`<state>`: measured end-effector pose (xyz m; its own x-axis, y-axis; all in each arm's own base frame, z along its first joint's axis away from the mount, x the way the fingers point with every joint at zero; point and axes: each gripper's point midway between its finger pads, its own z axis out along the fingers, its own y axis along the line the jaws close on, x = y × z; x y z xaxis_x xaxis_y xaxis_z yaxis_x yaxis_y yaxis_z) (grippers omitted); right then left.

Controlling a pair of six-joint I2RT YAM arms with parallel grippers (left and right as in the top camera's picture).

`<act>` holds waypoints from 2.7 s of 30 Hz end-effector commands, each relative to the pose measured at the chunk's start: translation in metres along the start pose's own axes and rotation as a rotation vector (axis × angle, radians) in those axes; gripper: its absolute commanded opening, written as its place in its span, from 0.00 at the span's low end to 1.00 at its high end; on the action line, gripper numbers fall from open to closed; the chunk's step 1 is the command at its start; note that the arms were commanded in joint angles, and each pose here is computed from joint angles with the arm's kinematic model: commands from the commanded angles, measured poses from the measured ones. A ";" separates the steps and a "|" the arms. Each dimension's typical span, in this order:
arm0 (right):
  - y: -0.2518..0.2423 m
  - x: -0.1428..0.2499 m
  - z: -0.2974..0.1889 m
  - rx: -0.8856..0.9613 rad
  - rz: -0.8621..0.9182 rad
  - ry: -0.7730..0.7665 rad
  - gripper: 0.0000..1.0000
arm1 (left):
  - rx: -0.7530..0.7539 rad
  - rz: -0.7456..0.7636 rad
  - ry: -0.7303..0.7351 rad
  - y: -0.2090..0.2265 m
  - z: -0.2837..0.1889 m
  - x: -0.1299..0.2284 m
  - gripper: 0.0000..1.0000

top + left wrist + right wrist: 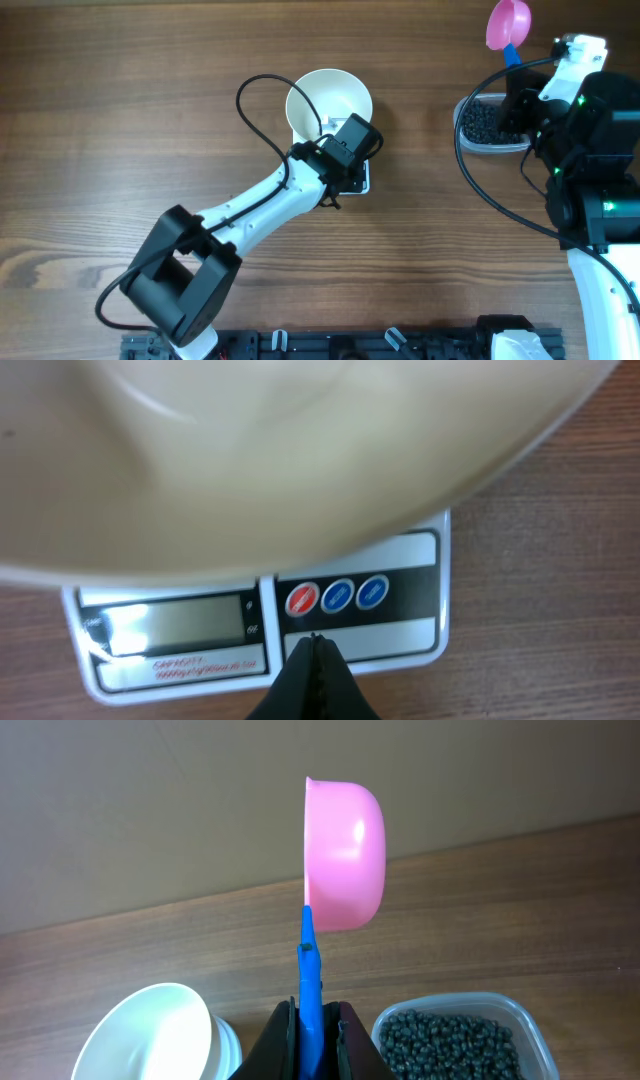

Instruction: Scoop item into bowl and weigh 150g on scale

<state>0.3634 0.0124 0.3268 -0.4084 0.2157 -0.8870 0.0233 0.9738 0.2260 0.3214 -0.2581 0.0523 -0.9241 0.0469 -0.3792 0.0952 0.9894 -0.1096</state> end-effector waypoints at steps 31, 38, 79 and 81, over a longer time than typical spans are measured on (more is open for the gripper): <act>0.004 -0.007 -0.006 -0.019 -0.006 -0.018 0.04 | -0.087 0.056 0.047 0.014 0.040 0.015 0.04; 0.004 -0.006 -0.006 -0.018 -0.006 -0.013 0.04 | -0.112 0.061 0.061 0.018 0.054 0.020 0.04; 0.009 0.009 -0.006 -0.053 -0.004 0.049 0.04 | -0.094 -0.245 -0.155 0.162 -0.177 -0.020 1.00; 0.009 0.009 -0.005 -0.052 -0.004 0.052 0.04 | -0.094 -0.245 -0.154 0.162 -0.177 -0.020 1.00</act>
<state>0.3558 0.0200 0.3128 -0.4735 0.2147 -0.8542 -0.0006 0.9697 0.2441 0.2875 -0.0773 0.2063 -0.8461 -0.2236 -0.4838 -0.1709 0.9736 -0.1512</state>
